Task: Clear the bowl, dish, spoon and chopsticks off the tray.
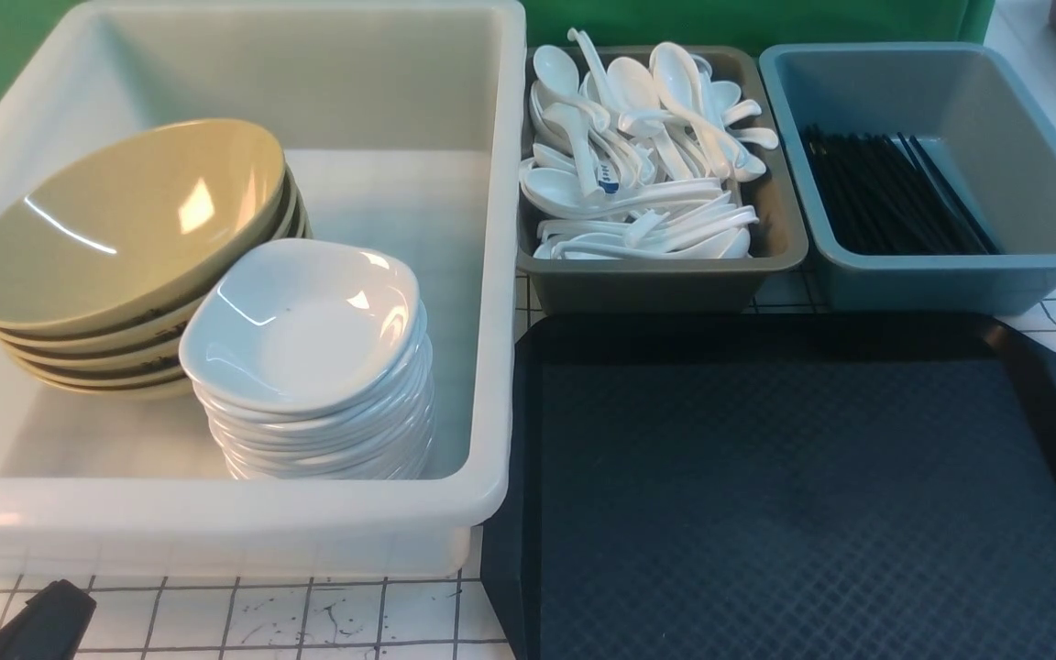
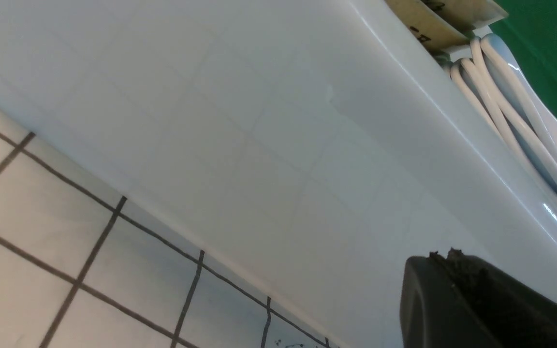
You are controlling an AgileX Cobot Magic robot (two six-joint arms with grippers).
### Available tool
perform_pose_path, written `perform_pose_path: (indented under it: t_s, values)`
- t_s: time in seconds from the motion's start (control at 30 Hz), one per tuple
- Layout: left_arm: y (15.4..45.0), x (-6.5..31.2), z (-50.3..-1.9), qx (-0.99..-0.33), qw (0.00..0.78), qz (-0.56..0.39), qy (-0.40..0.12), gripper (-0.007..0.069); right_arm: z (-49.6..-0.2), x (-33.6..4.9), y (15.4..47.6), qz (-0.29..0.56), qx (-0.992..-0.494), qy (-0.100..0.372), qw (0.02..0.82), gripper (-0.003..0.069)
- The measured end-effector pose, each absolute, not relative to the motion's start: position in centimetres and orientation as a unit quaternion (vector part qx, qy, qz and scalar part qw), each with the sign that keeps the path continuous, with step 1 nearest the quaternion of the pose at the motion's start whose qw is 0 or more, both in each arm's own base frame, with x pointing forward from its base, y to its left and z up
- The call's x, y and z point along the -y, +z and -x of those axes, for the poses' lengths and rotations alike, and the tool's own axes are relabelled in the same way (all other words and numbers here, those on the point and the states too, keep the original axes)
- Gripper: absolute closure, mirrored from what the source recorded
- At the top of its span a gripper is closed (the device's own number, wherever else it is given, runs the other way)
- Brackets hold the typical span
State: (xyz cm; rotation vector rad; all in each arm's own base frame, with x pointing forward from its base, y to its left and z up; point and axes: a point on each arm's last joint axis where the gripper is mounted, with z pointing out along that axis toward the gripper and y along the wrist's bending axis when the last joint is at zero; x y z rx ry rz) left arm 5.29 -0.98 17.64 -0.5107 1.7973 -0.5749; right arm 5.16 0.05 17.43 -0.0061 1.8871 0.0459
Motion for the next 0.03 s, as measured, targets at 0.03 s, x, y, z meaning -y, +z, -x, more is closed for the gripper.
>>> perform_pose_path:
  t_s: [0.03]
  values:
    - [17.64, 0.98, -5.29, -0.762, 0.559, 0.217, -0.244, 0.0627, -5.16, -0.05, 17.43, 0.003, -0.81, 0.02, 0.587, 0.0531]
